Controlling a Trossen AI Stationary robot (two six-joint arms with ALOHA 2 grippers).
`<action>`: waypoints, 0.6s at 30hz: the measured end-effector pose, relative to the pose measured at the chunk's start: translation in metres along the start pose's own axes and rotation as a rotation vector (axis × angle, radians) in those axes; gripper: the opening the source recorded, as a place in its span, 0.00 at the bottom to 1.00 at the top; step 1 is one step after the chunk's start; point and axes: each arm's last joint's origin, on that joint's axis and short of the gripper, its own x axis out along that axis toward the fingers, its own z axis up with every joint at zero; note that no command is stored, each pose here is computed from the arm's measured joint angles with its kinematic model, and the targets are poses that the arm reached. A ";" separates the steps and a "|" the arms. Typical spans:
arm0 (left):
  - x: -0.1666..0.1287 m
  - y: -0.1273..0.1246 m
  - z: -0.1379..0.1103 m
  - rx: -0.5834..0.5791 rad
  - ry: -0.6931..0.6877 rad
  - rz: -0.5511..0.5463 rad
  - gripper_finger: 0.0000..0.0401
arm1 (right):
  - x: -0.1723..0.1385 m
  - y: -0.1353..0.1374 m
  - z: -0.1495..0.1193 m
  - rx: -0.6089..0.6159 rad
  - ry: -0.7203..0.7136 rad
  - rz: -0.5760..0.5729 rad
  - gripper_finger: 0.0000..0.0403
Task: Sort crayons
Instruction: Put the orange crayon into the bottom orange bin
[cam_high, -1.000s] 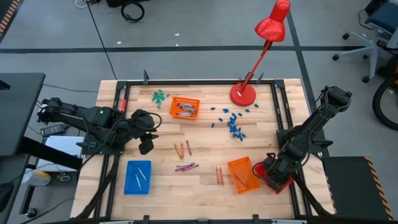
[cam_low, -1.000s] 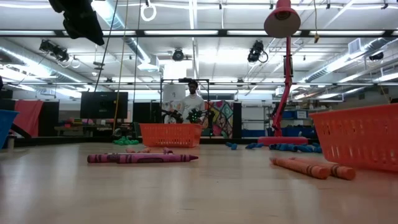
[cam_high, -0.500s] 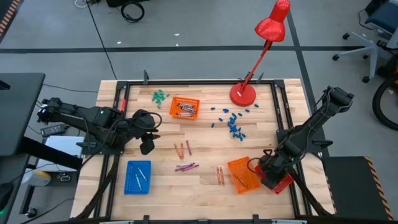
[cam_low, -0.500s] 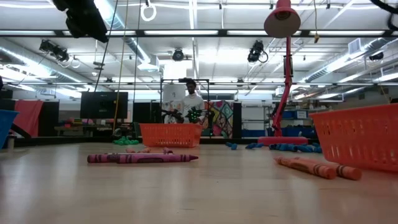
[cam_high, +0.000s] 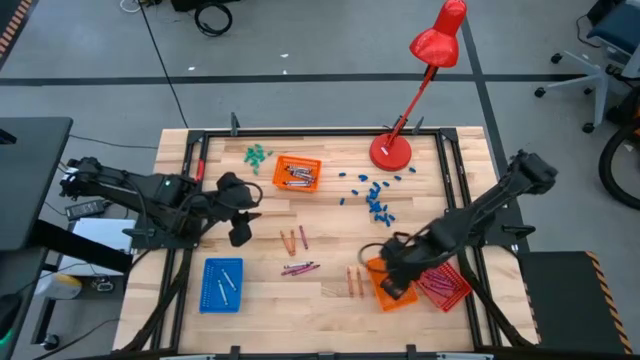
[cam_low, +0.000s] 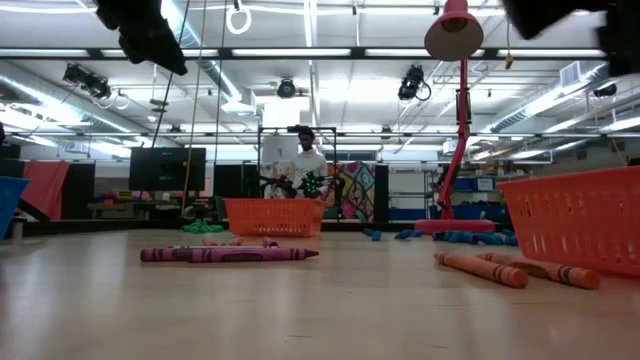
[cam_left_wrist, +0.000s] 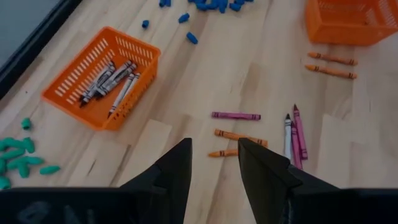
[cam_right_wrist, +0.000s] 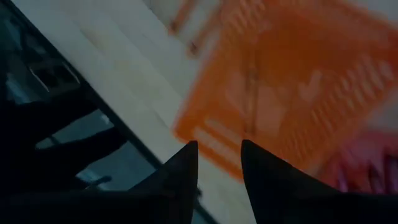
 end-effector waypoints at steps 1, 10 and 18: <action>0.002 0.000 -0.001 0.007 0.003 -0.002 0.35 | 0.002 0.009 0.006 -0.015 -0.022 -0.011 0.31; 0.006 0.000 -0.006 0.052 0.027 -0.011 0.35 | 0.031 0.067 0.062 -0.035 -0.178 -0.060 0.31; 0.005 -0.001 -0.008 0.165 0.060 -0.081 0.35 | 0.078 0.062 0.098 0.216 -0.055 -0.139 0.31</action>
